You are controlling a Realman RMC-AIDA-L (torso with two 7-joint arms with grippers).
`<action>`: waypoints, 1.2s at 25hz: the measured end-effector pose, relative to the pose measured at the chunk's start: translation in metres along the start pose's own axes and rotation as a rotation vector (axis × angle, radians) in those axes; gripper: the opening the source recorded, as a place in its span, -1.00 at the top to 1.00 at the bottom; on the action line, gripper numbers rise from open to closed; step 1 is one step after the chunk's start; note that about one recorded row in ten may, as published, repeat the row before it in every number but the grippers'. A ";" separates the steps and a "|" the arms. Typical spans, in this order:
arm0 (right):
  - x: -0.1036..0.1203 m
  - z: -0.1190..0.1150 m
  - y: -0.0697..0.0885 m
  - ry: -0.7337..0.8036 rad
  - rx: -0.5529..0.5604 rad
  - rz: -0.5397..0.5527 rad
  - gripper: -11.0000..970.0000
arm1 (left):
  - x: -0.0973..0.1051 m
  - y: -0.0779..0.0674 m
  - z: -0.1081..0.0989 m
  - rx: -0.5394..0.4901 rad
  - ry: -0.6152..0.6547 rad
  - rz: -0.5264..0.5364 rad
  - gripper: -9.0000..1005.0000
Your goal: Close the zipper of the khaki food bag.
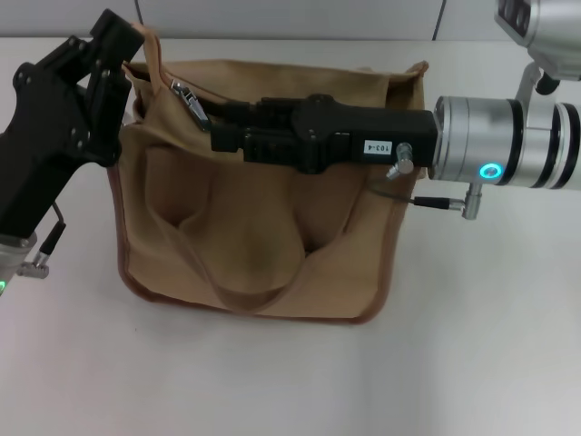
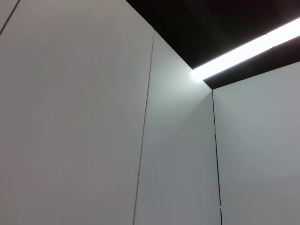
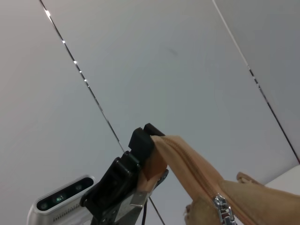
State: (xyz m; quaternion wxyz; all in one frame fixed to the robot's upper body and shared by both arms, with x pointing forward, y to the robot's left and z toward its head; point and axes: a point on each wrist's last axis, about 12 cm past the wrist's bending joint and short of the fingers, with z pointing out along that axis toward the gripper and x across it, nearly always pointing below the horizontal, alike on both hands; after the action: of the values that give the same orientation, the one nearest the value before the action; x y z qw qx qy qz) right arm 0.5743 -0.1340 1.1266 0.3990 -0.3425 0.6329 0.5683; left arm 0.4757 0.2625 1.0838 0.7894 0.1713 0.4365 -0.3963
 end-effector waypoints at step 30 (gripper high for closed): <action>-0.012 0.022 -0.001 0.058 -0.011 0.030 -0.10 | 0.002 0.002 0.008 0.024 0.003 -0.035 0.85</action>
State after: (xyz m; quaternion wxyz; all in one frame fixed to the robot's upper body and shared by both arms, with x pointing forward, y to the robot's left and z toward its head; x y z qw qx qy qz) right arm 0.5829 -0.1124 1.1362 0.3702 -0.3515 0.6461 0.5674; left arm 0.4821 0.2574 1.0868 0.7795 0.1737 0.4360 -0.4149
